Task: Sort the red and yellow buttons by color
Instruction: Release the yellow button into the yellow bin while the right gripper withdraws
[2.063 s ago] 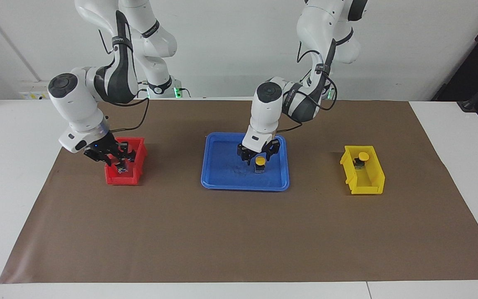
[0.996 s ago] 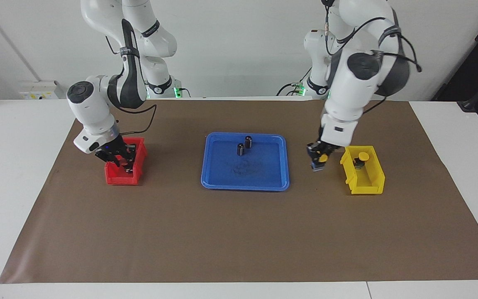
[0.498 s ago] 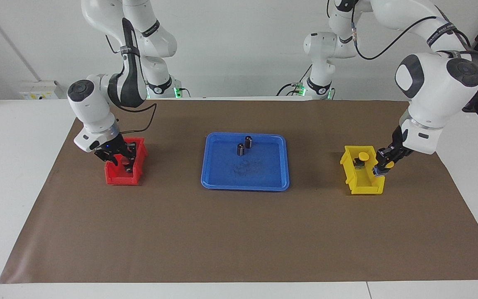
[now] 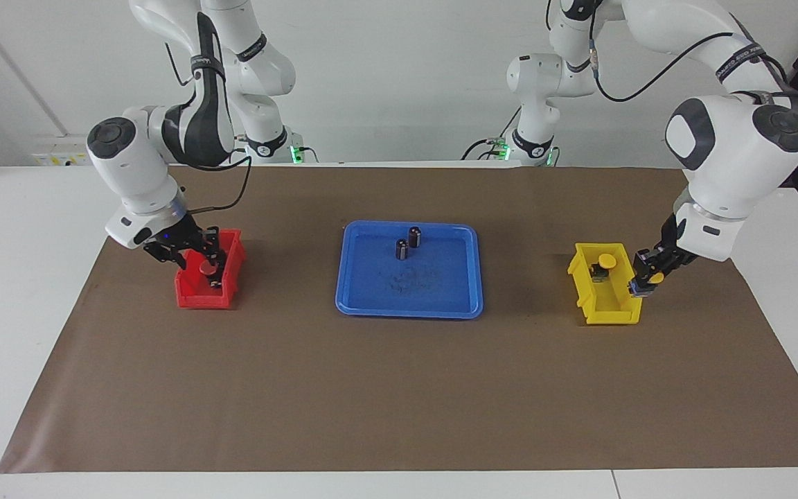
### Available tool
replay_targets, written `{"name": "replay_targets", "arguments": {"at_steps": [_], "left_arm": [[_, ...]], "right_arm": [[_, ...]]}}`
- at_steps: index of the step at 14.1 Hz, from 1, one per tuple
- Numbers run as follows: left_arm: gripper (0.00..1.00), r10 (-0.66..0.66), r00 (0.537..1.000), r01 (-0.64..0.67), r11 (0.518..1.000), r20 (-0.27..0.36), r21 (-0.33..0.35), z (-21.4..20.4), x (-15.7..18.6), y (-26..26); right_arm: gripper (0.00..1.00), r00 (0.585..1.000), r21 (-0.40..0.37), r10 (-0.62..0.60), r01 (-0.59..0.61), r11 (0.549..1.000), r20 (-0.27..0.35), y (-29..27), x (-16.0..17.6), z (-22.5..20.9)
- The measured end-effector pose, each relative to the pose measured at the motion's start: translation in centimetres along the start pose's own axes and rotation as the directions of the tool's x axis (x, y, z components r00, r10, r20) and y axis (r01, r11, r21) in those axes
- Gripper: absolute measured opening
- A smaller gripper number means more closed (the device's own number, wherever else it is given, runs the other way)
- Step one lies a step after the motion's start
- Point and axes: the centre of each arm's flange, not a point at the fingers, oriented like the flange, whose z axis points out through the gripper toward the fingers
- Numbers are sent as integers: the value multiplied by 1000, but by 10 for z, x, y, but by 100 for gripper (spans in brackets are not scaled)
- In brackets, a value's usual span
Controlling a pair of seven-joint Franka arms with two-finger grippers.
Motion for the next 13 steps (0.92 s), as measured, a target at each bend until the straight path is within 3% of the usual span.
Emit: {"name": "replay_targets", "arguments": {"at_steps": [3, 4, 8, 13], "left_arm": [[41, 40, 999, -40, 999, 15, 3, 31, -6, -14], [41, 47, 999, -47, 999, 10, 2, 43, -10, -19], [41, 48, 999, -48, 999, 13, 0, 89, -33, -29], [41, 59, 998, -59, 998, 25, -2, 98, -44, -26]], "right_arm": [[96, 1000, 5, 7, -7, 1000, 30, -1, 3, -51], [100, 999, 6, 17, -17, 1000, 37, -1, 2, -67], [100, 998, 4, 54, -54, 999, 45, -2, -7, -135], [100, 996, 1, 83, -83, 997, 30, -2, -16, -193]]}}
